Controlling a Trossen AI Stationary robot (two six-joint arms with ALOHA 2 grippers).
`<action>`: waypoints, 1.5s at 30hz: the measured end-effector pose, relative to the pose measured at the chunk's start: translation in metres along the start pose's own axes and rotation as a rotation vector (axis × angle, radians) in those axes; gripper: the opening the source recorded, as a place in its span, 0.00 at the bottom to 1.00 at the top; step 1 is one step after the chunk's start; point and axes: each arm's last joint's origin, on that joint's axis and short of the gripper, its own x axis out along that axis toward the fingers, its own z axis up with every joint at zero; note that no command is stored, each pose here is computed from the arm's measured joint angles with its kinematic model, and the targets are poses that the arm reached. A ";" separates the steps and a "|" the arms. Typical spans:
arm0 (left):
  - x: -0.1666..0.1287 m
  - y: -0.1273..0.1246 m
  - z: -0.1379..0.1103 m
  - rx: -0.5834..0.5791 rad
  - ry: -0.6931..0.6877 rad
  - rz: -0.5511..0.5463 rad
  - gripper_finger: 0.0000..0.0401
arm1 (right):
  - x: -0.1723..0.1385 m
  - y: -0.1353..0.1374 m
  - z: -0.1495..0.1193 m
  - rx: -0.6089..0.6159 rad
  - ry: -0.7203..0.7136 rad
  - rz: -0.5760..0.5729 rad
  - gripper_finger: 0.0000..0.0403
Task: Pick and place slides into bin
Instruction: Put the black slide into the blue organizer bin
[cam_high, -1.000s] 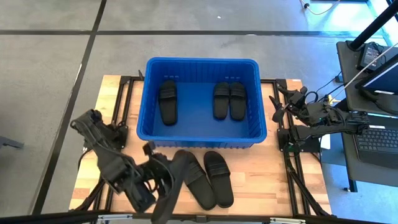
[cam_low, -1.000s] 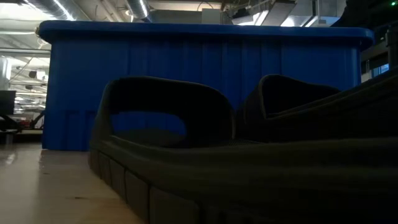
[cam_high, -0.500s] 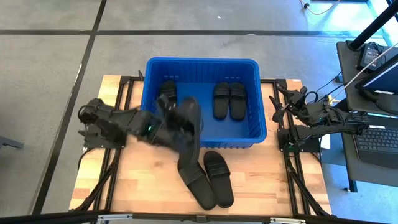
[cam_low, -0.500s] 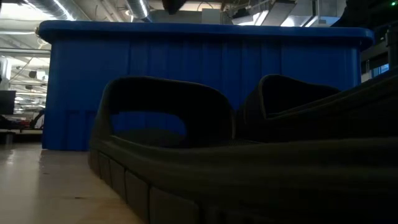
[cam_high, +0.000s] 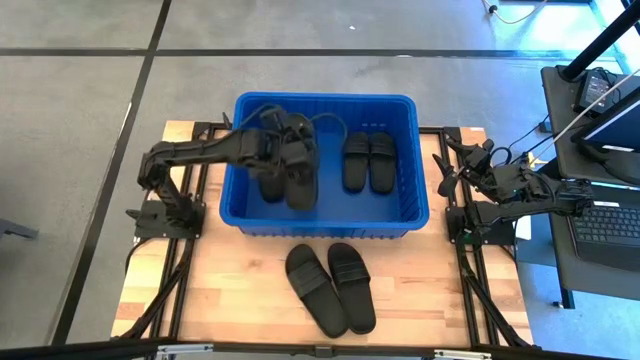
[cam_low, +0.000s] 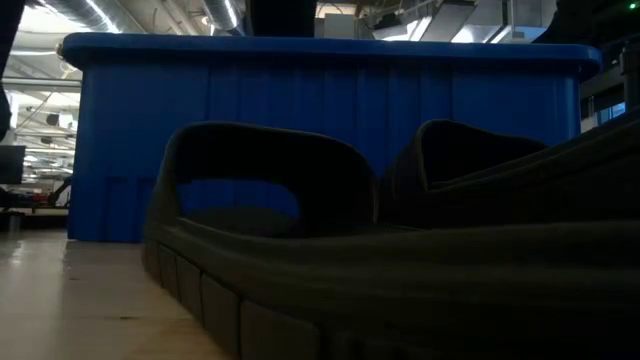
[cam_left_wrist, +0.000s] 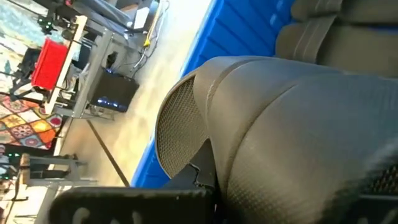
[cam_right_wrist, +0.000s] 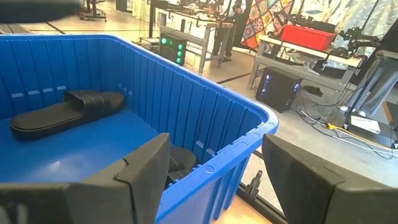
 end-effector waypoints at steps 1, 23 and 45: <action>0.009 0.002 0.000 0.012 0.011 -0.005 0.02 | 0.000 0.000 0.000 0.000 0.000 0.000 0.63; 0.161 0.006 -0.043 0.040 0.077 -0.088 0.02 | 0.000 -0.001 0.000 -0.001 -0.001 -0.027 0.63; 0.202 -0.021 -0.076 0.015 0.019 -0.106 0.02 | 0.000 -0.002 0.000 0.025 -0.004 -0.068 0.63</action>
